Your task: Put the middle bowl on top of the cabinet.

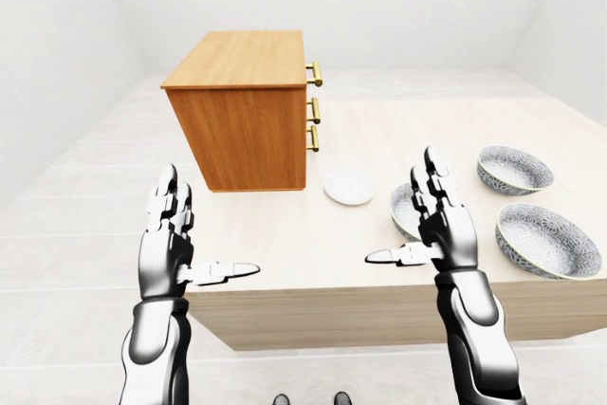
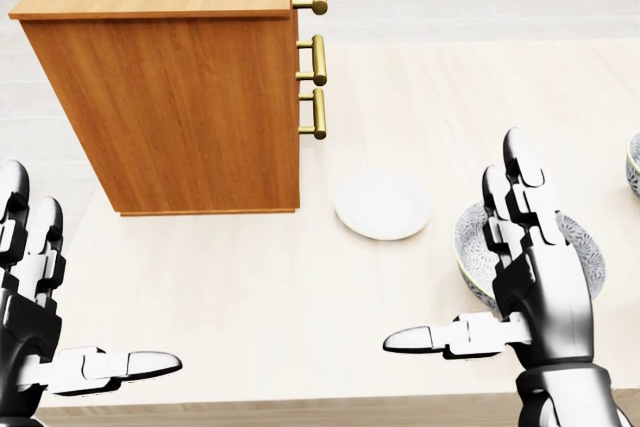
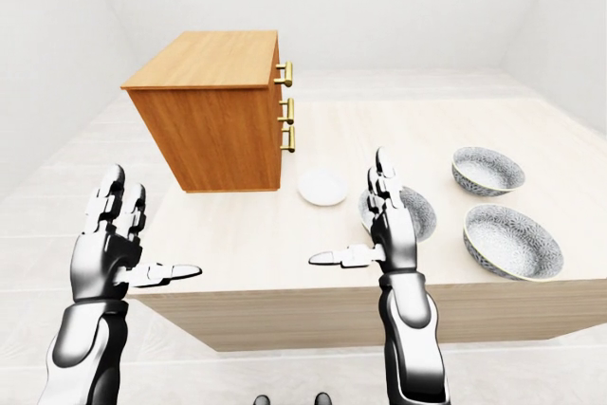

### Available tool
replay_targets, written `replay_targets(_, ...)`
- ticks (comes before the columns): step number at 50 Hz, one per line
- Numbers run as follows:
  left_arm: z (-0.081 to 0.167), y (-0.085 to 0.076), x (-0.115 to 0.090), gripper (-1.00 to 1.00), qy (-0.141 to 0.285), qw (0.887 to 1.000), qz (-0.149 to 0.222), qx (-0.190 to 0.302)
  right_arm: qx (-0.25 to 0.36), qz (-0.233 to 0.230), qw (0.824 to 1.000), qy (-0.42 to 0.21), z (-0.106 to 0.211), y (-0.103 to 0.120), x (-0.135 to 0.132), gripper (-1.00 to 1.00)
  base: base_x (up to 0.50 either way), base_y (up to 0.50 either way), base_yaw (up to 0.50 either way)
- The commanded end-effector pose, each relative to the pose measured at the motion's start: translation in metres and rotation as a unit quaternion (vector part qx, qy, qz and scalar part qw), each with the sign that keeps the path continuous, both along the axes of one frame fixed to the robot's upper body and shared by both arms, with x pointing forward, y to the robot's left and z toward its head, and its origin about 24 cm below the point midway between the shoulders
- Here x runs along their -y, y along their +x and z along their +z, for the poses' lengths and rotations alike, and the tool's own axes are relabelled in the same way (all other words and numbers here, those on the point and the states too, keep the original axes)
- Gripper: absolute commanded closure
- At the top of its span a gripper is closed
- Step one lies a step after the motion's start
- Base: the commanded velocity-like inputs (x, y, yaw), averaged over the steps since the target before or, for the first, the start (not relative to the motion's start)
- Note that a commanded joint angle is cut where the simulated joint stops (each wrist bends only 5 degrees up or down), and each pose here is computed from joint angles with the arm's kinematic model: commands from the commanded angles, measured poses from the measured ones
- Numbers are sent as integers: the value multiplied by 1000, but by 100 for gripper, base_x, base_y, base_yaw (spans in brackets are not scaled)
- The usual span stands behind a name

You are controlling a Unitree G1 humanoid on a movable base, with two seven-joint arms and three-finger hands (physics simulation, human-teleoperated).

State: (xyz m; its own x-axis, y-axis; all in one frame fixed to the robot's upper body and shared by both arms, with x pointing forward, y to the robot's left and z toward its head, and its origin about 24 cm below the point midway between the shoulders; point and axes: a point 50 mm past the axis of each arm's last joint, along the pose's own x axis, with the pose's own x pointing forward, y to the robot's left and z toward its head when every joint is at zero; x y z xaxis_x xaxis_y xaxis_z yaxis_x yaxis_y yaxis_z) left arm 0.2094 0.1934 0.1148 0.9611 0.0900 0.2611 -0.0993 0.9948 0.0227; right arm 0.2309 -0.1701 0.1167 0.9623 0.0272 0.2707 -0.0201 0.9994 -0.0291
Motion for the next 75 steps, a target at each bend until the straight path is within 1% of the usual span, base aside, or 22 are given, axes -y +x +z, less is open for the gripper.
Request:
replay_targets(1, 0, 0, -1, -100, -1, 1000, 4, 0, -10, 2, 1000, -9, -4, -1, -1, -100, 41, 0, 0)
replay_targets(9, 0, -2, -2, -100, 0, 1000, 5, 0, -8, -1, 1000, -12, -3, -2, -1, -100, 50, 0, 0)
replay_targets(15, -2, -3, -2, -100, 1, 1000, 9, -5, -3, 2, 1000, -10, -1, -7, -1, -100, 48, 0, 0)
replay_targets(21, 0, -5, -2, -100, 1, 1000, 6, -1, -5, -1, 1000, -12, -2, -7, -2, -100, -1, 0, 0)
replay_targets(25, 4, -8, -4, -100, -7, 1000, 4, 9, -3, 0, 1000, -13, -1, -8, -2, -100, 0, 0, 0)
replay_targets(35, 4, -8, -4, -100, -2, 1000, 8, 8, 0, -1, 1000, -25, 1, -11, -5, -100, 0, 0, 0)
replay_targets(41, 3, -7, -5, -100, 1, 1000, 10, 5, -5, -1, 999, -32, -1, -12, -6, -100, 43, 0, 0)
replay_targets(43, 2, -7, -5, -100, 2, 1000, 9, 4, -10, -16, 999, -36, -4, -12, -6, -100, 50, 0, 0)
replay_targets(47, 2, -7, -5, -100, 5, 1000, 8, 2, -11, -18, 999, -34, -4, -12, -5, -100, 32, 0, 0)
replay_targets(61, 0, -9, -5, -100, 3, 1000, 11, -2, -16, -19, 999, -32, -6, -12, -4, -100, 1, 0, 0)
replay_targets(62, -1, -8, -6, -100, 4, 1000, 14, -3, -16, -19, 999, -32, -7, -13, -3, -100, 0, 0, 0)
replay_targets(65, -3, -7, -8, -100, 11, 999, 38, -9, -14, -19, 999, -31, -6, -12, -3, -100, 0, 0, 0)
replay_targets(68, -3, -9, -6, -100, 9, 999, 29, -9, -16, -20, 999, -32, -6, -12, -3, -100, 0, 0, 0)
replay_targets(73, -4, -8, -7, -100, 7, 1000, 29, -11, -14, -21, 999, -29, -5, -13, -1, -100, 0, 0, 0)
replay_targets(75, -4, -7, -8, -100, 8, 999, 34, -13, -14, -23, 999, -29, -6, -13, 0, -100, 0, 0, 0)
